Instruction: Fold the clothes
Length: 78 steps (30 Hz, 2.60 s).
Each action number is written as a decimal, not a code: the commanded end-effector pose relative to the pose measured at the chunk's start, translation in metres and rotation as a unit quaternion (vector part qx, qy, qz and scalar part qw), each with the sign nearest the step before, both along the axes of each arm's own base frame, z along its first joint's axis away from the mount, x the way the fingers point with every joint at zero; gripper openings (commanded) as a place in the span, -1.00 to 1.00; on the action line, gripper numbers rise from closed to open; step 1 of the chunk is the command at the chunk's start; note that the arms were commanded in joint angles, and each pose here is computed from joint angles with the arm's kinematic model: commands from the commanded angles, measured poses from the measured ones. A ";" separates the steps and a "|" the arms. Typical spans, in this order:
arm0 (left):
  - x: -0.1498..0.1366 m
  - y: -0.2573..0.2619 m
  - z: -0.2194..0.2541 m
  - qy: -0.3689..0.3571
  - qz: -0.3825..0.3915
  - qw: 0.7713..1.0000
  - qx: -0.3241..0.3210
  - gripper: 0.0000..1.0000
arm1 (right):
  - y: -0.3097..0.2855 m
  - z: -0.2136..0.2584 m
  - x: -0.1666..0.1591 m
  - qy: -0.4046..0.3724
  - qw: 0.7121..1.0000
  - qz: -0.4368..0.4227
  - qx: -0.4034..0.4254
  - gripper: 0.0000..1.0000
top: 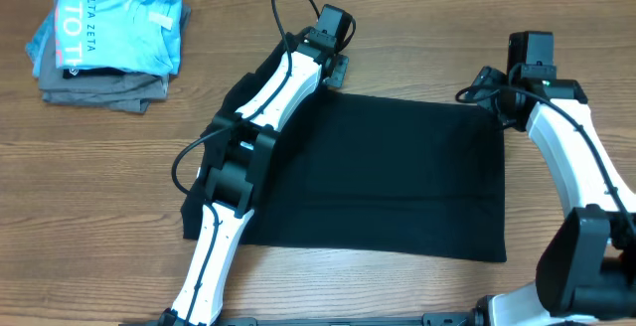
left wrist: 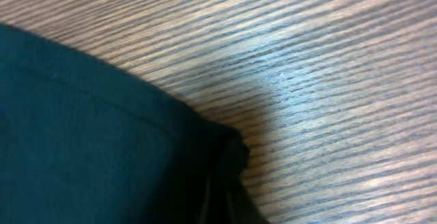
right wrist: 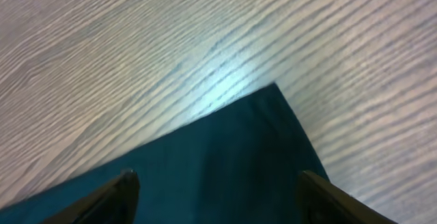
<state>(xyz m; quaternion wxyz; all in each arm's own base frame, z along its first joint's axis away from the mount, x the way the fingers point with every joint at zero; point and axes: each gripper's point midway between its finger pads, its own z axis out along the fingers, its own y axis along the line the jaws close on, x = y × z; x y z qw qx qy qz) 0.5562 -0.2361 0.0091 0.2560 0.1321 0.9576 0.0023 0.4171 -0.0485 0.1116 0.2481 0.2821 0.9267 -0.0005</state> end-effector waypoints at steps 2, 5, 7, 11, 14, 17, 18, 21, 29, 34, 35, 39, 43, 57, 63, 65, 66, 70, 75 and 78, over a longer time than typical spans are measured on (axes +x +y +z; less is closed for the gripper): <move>-0.002 0.004 -0.022 0.017 0.036 0.999 -0.006 -0.92 | -0.011 -0.026 0.020 0.006 1.000 -0.011 -0.021 0.55; -0.004 0.005 -0.023 0.022 0.039 0.999 -0.006 -0.92 | -0.019 -0.041 0.027 0.007 0.999 -0.019 -0.025 0.55; -0.006 0.006 -0.024 0.025 0.039 0.999 -0.004 -0.92 | -0.024 -0.049 0.031 0.007 0.999 -0.022 -0.026 0.55; -0.008 0.008 -0.025 0.031 0.040 0.999 -0.001 -0.88 | -0.040 -0.068 0.034 0.016 0.999 -0.029 -0.029 0.57; -0.009 0.008 -0.026 0.034 0.040 0.999 0.000 -0.88 | -0.048 -0.080 0.032 0.026 0.999 -0.036 -0.024 0.58; -0.009 0.008 -0.026 0.033 0.040 0.999 0.000 -0.90 | -0.048 -0.088 0.031 0.033 0.999 -0.035 -0.013 0.57; -0.009 0.008 -0.026 0.034 0.040 0.999 0.000 -0.89 | -0.047 -0.092 0.031 0.036 0.999 -0.033 -0.008 0.57; -0.010 0.008 -0.026 0.035 0.040 0.999 0.001 -0.89 | -0.044 -0.102 0.029 0.045 0.999 -0.031 -0.001 0.53; -0.011 0.009 -0.026 0.037 0.040 0.999 0.002 -0.75 | -0.044 -0.110 0.026 0.057 0.998 -0.032 0.000 -0.19; -0.005 0.008 -0.022 0.024 0.039 0.999 -0.001 -0.92 | -0.046 -0.110 0.024 0.060 0.998 -0.035 -0.002 -0.74; -0.001 0.008 -0.017 0.017 0.040 0.999 -0.002 -0.92 | -0.049 -0.110 0.022 0.064 0.997 -0.044 -0.010 -0.92; 0.007 0.015 0.014 -0.005 0.052 0.999 0.014 -0.92 | -0.061 -0.110 0.012 0.078 0.993 -0.080 -0.035 -0.92; 0.006 0.028 0.043 -0.013 0.068 0.997 0.044 -0.92 | -0.062 -0.106 0.009 0.080 0.991 -0.102 -0.026 -0.93; -0.038 0.054 0.119 0.033 0.108 0.991 0.066 -0.92 | -0.058 -0.049 -0.015 0.100 0.978 -0.185 0.008 -0.93; -0.069 0.069 0.138 0.072 0.111 0.987 0.088 -0.92 | -0.053 -0.026 -0.041 0.121 0.972 -0.200 0.015 -0.93; -0.081 0.075 0.136 0.094 0.119 0.984 0.098 -0.92 | -0.051 -0.025 -0.050 0.136 0.970 -0.200 0.015 -0.92; -0.088 0.078 0.135 0.108 0.124 0.981 0.104 -0.92 | -0.050 -0.025 -0.056 0.147 0.968 -0.202 0.015 -0.92; -0.120 0.093 0.131 0.166 0.144 0.966 0.135 -0.92 | -0.045 -0.027 -0.086 0.200 0.950 -0.238 0.023 -0.93; -0.136 0.082 0.119 0.215 0.122 0.963 0.111 -0.92 | -0.034 -0.028 -0.106 0.244 0.940 -0.234 0.039 -0.92; -0.142 0.082 0.111 0.233 0.121 0.958 0.112 -0.92 | -0.033 -0.026 -0.118 0.267 0.934 -0.233 0.037 -0.93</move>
